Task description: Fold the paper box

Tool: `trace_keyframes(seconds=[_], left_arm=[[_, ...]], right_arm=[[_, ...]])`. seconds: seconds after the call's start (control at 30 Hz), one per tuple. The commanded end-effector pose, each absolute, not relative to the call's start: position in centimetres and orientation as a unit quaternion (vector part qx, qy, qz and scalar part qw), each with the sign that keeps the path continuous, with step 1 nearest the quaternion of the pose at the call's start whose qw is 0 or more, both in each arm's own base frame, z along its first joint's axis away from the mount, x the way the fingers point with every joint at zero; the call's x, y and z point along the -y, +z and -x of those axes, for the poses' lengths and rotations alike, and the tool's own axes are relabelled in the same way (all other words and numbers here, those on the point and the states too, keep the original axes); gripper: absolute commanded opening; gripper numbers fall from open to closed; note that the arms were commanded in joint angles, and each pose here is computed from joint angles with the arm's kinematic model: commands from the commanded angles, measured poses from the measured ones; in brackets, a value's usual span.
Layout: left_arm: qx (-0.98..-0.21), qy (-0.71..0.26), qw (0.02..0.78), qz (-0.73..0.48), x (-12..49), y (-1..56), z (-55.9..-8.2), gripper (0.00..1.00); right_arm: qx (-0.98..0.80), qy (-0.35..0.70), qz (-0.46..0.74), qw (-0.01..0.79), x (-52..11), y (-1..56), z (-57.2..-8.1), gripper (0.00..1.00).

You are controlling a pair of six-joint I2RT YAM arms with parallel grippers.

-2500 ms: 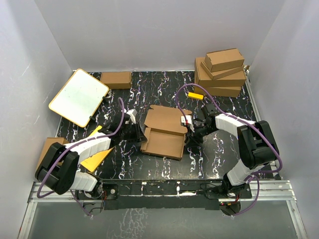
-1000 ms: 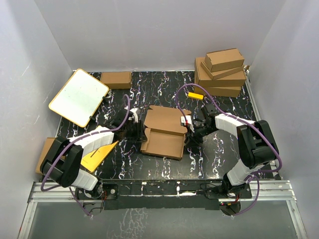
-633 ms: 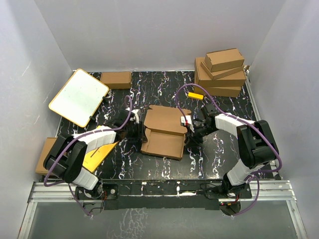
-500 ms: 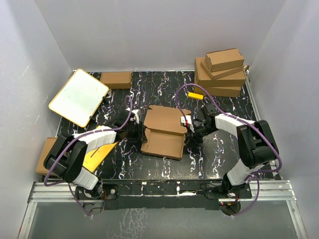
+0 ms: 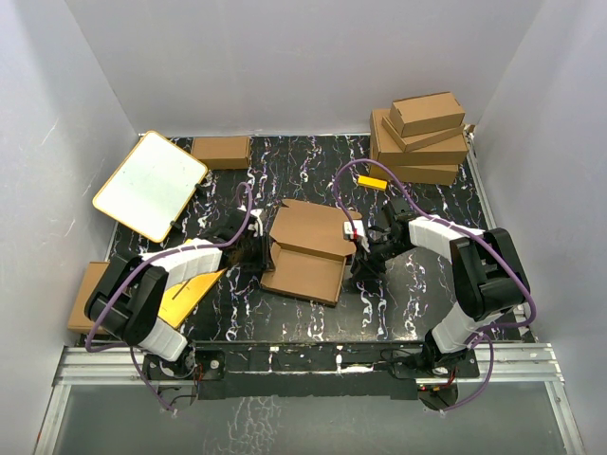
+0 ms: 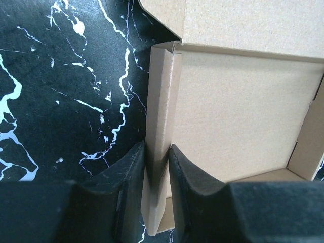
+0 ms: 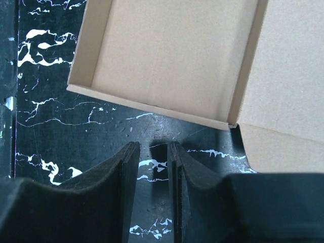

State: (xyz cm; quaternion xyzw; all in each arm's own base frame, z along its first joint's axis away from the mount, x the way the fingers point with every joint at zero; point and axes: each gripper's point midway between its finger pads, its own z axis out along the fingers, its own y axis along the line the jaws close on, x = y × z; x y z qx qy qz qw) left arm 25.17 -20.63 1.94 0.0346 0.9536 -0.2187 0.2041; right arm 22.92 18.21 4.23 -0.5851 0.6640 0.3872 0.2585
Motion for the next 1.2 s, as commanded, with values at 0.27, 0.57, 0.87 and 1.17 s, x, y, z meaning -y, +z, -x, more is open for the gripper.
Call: trace_keyframes(seconds=[0.27, 0.57, 0.87, 1.17], left_arm=[[-0.963, -0.179, 0.199, -0.04, 19.7, 1.7, -25.4, 0.01], [-0.964, -0.145, 0.214, -0.054, 19.8, 2.4, -25.7, 0.03], [-0.962, -0.149, 0.224, -0.052, 20.2, 3.8, -26.4, 0.19], [-0.963, -0.138, 0.228, -0.048, 19.9, 3.9, -26.6, 0.23]], right_arm=[[-0.637, 0.399, 0.594, 0.287, -19.3, 5.6, -23.7, 0.35], [-0.637, 0.401, 0.593, 0.287, -19.3, 5.7, -23.7, 0.35], [-0.626, 0.452, 0.564, 0.294, -20.6, 8.2, -23.5, 0.37], [-0.63, 0.453, 0.557, 0.294, -20.7, 8.4, -23.7, 0.37]])
